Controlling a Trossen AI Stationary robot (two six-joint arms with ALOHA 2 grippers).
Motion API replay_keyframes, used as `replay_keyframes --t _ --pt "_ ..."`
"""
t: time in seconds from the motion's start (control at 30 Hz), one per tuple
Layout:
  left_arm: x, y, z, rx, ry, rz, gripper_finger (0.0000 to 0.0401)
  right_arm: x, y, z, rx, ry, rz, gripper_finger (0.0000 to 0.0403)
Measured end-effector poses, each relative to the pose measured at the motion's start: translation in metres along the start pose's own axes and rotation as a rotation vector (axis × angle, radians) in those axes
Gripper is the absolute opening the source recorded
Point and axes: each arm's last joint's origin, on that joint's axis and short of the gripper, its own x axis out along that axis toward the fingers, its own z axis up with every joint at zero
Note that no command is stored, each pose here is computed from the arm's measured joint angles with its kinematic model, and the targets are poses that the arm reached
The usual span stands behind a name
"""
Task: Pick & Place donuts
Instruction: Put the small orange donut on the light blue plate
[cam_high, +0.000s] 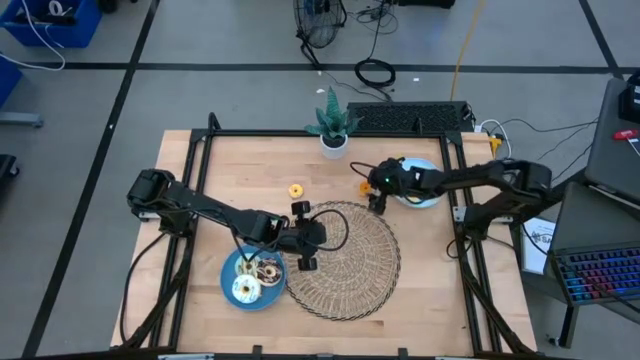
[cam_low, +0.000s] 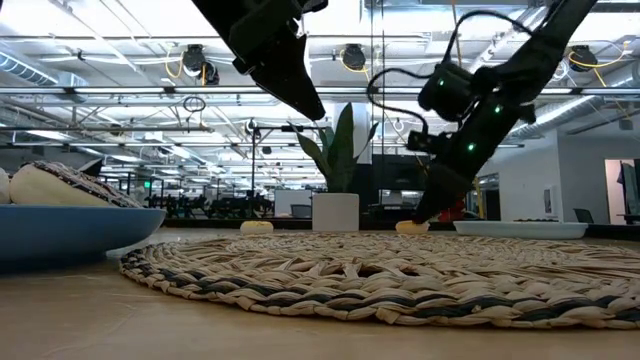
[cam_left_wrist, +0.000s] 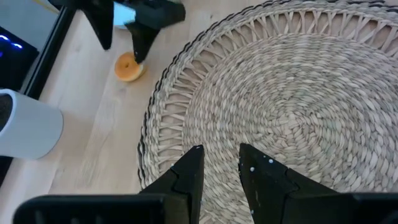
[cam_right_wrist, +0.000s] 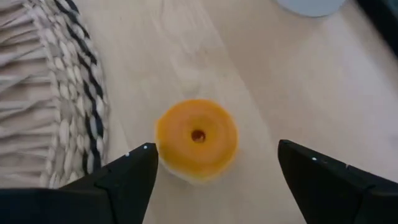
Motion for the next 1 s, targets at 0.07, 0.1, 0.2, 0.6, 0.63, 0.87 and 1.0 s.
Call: replay_keyframes --t 0.07,0.1,0.2,0.6,0.63,0.87,1.0 --pt "0.000 0.000 0.000 0.000 0.000 0.000 0.0106 0.009 0.002 -0.002 0.012 0.010 0.022 0.0319" --pt "0.000 0.000 0.000 0.000 0.000 0.000 0.0106 0.012 0.002 -0.004 0.012 0.016 0.022 0.0318" --pt "0.000 0.000 0.000 0.000 0.000 0.001 0.0106 0.019 0.004 -0.002 0.019 -0.015 0.026 0.0314" --pt "0.000 0.000 0.000 -0.021 -0.002 0.000 0.0106 0.029 0.002 -0.006 0.038 -0.006 0.016 0.0270" --pt "0.000 0.000 0.000 -0.021 -0.002 0.000 0.0106 0.029 0.002 -0.006 0.038 -0.006 0.016 0.0260" --pt "0.000 0.000 0.000 -0.022 -0.002 0.000 0.0106 0.026 0.001 -0.004 0.036 -0.020 0.010 0.0172" --pt "0.000 0.000 0.000 -0.022 -0.002 0.000 0.0106 0.018 0.000 0.002 0.041 -0.063 0.010 0.0125"
